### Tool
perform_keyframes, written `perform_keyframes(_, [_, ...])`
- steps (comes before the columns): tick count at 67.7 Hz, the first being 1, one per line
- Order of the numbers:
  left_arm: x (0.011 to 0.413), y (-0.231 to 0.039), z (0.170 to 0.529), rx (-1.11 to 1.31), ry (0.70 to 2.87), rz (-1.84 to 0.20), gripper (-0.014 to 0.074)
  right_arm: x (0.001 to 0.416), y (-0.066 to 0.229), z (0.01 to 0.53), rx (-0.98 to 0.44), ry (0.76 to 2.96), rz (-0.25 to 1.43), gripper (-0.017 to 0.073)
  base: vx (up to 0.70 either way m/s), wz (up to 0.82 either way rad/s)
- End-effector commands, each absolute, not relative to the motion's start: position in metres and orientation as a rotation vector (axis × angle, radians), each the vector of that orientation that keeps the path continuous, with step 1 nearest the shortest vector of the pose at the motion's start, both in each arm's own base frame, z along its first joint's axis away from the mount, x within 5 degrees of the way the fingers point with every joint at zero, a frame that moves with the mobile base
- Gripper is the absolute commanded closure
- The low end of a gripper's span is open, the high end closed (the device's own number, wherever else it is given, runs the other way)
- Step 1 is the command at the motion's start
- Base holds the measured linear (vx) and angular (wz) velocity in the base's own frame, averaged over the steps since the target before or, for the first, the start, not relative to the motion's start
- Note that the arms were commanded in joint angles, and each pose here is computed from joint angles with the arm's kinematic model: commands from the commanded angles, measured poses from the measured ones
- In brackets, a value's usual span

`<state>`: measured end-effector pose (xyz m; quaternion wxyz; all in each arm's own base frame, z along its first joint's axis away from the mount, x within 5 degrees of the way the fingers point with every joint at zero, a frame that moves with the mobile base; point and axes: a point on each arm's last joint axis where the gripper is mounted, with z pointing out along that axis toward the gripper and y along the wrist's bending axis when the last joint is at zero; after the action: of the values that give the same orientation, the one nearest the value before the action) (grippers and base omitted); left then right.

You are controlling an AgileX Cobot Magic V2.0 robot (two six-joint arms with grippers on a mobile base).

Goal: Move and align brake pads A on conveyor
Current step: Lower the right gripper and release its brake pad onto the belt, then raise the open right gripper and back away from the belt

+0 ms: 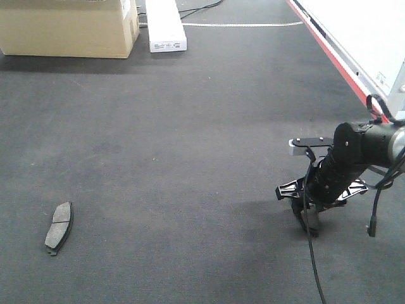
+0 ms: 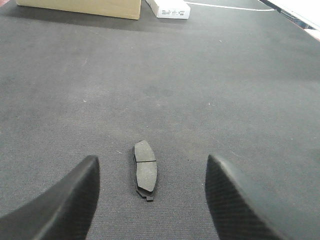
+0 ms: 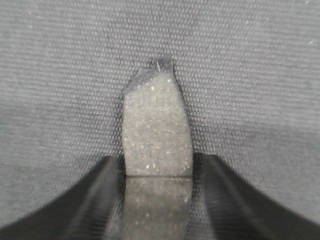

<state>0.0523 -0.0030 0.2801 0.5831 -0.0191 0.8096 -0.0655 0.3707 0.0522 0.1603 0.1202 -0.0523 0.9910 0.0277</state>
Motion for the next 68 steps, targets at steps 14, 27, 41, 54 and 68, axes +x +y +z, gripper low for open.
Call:
perform_keyframes(14, [0.054, -0.004, 0.293, -0.04, 1.812, -0.171, 0.0143, 0.345, 0.048, 0.265, -0.132, 2.598, 0.103, 0.0084, 0.0, 0.0])
perform_keyframes(27, [0.054, -0.004, 0.293, -0.04, 1.812, -0.171, 0.0143, 0.285, 0.04, 0.307, -0.156, 2.382, 0.1, 0.0086, 0.0, 0.0])
perform_keyframes(41, [0.054, -0.004, 0.293, -0.04, 1.812, -0.171, 0.0143, 0.212, 0.032, 0.332, -0.121, 2.19, 0.153, 0.0086, 0.0, 0.0])
perform_keyframes(54, [0.054, -0.004, 0.293, -0.04, 1.812, -0.171, 0.0143, 0.152, 0.024, 0.342, -0.146, 1.975, 0.14, 0.0086, 0.0, 0.0])
perform_keyframes(68, [0.054, -0.004, 0.293, -0.04, 1.812, -0.171, 0.0143, 0.106, 0.018, 0.327, -0.164, 1.851, 0.121, 0.0092, 0.0, 0.0])
